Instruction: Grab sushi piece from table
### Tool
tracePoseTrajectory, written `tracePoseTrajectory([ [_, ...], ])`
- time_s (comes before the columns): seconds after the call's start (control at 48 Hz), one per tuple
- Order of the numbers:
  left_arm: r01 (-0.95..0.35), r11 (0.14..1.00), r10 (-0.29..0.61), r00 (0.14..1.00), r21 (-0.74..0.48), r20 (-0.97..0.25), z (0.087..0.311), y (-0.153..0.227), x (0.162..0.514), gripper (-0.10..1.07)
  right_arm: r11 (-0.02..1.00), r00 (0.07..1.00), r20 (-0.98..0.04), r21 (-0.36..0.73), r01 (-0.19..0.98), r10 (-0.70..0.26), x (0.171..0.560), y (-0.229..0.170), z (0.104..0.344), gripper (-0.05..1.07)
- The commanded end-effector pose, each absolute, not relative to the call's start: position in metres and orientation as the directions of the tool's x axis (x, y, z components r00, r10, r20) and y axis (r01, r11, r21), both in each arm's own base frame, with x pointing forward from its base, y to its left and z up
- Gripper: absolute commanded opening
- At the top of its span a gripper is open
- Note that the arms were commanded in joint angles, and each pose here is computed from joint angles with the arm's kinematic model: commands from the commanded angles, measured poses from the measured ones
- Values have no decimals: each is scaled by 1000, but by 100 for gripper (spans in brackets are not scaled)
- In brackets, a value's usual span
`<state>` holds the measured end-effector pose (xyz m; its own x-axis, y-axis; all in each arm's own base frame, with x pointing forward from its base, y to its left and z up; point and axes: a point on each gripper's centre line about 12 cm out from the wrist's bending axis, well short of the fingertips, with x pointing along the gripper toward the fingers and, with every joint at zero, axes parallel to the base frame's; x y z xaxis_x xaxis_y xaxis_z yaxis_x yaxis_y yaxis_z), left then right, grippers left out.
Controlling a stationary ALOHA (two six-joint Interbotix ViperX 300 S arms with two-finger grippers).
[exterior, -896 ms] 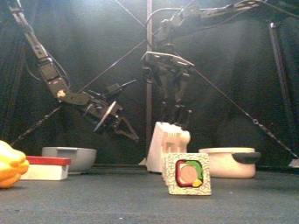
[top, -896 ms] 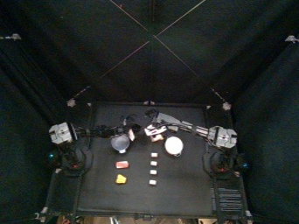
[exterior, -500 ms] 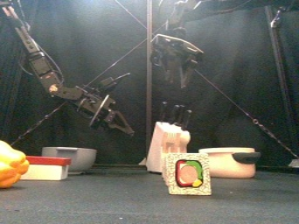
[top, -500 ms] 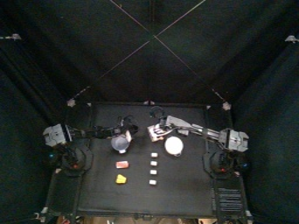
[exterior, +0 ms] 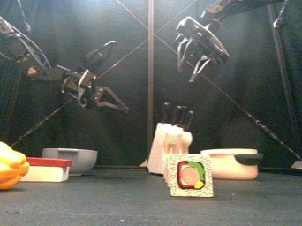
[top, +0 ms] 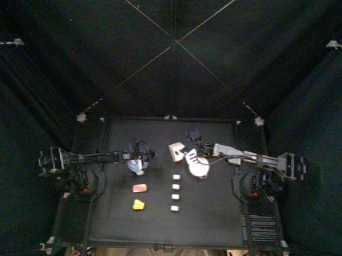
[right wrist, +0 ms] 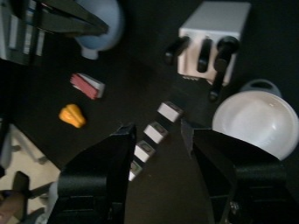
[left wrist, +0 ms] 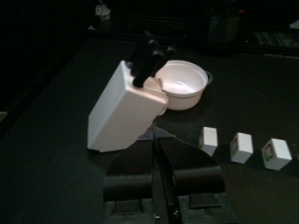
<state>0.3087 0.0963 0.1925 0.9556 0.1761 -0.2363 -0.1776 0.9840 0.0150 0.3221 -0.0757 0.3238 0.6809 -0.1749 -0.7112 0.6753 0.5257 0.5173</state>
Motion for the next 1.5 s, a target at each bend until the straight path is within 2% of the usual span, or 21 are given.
tracePoseTrajectory([
  [0.0, -161, 987, 161, 966, 18, -203, 202, 92, 312, 44, 563, 790, -582, 594, 575, -193, 307, -70, 335, 81],
  [0.188, -132, 991, 133, 969, 17, -209, 200, 84, 319, 54, 662, 898, -398, 623, 417, -190, 275, -52, 332, 81],
  [0.375, -106, 994, 104, 969, 6, -224, 194, 76, 326, 60, 776, 977, -186, 600, 195, -102, 254, -25, 325, 81],
  [0.521, -105, 994, 94, 965, -31, -245, 186, 69, 333, 60, 847, 995, -99, 526, 77, -29, 251, -12, 315, 81],
  [0.667, -114, 990, 89, 962, -87, -257, 179, 59, 345, 60, 905, 995, -25, 418, -74, 93, 255, 7, 307, 81],
  [0.812, -91, 990, 59, 959, -105, -277, 173, 46, 353, 60, 918, 983, -39, 365, -153, 179, 256, 20, 286, 81],
  [1.021, -64, 992, 30, 957, -110, -288, 174, 33, 358, 60, 927, 975, -112, 347, -142, 191, 249, 23, 260, 81],
  [1.188, -74, 988, 33, 959, -136, -281, 176, 30, 366, 60, 955, 976, -151, 277, -109, 155, 245, 16, 254, 81],
  [1.333, -86, 985, 39, 956, -151, -289, 172, 30, 374, 60, 956, 979, -184, 292, -34, 91, 244, 3, 248, 81],
  [1.479, -82, 985, 29, 944, -149, -329, 162, 26, 382, 60, 952, 975, -210, 307, 1, 66, 244, -1, 243, 81],
])
